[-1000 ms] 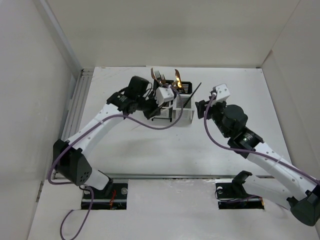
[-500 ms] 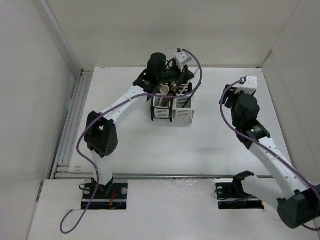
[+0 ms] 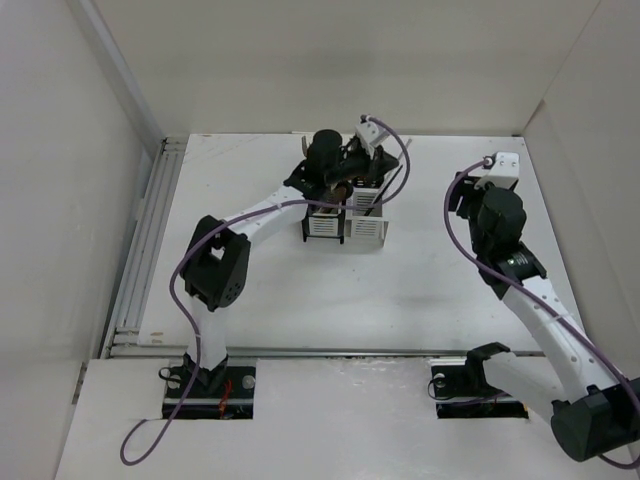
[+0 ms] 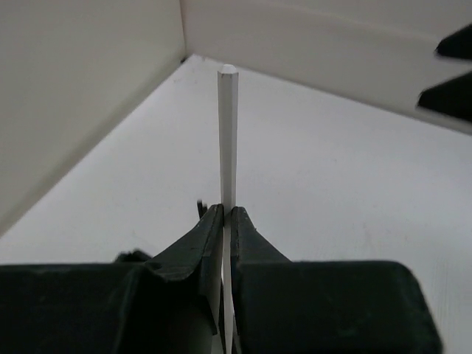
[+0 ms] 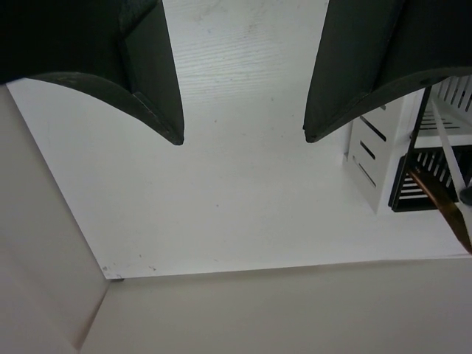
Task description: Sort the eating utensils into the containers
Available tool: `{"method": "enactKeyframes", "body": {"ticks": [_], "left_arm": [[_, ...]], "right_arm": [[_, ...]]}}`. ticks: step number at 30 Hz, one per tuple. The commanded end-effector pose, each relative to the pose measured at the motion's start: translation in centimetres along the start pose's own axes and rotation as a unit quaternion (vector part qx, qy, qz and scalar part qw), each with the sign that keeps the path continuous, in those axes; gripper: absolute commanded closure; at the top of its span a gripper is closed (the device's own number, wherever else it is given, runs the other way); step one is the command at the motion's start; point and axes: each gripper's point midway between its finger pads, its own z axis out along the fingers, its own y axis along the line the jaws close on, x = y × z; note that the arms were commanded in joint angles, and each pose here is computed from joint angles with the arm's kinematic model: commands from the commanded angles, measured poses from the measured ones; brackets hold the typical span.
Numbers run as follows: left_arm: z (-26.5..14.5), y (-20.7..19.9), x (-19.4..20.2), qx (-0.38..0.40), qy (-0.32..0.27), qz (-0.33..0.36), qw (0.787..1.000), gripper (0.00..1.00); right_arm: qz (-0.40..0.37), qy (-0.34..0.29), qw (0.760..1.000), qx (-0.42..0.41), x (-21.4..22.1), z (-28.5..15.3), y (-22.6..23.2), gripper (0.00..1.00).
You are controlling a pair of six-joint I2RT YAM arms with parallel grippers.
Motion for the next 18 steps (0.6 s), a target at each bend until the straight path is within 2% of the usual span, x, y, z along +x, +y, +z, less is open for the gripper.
{"method": "enactKeyframes", "body": {"ticks": [1, 7, 18], "left_arm": [[-1.3, 0.3, -1.1, -0.019, -0.033, 0.013, 0.999, 1.0], [-2.5, 0.0, 2.7, -0.03, 0.004, -0.003, 1.0, 1.0], [-3.7, 0.8, 2.0, -0.044, -0.002, 0.01, 0.999, 1.0]], "right_arm": [[0.001, -0.023, 1.0, -0.001, -1.7, -0.8, -0.6, 0.29], [0.002, -0.024, 1.0, 0.004, -1.8, -1.4, -1.2, 0.29], [0.0, -0.02, 1.0, -0.001, -1.7, -2.0, -1.2, 0.29]]}}
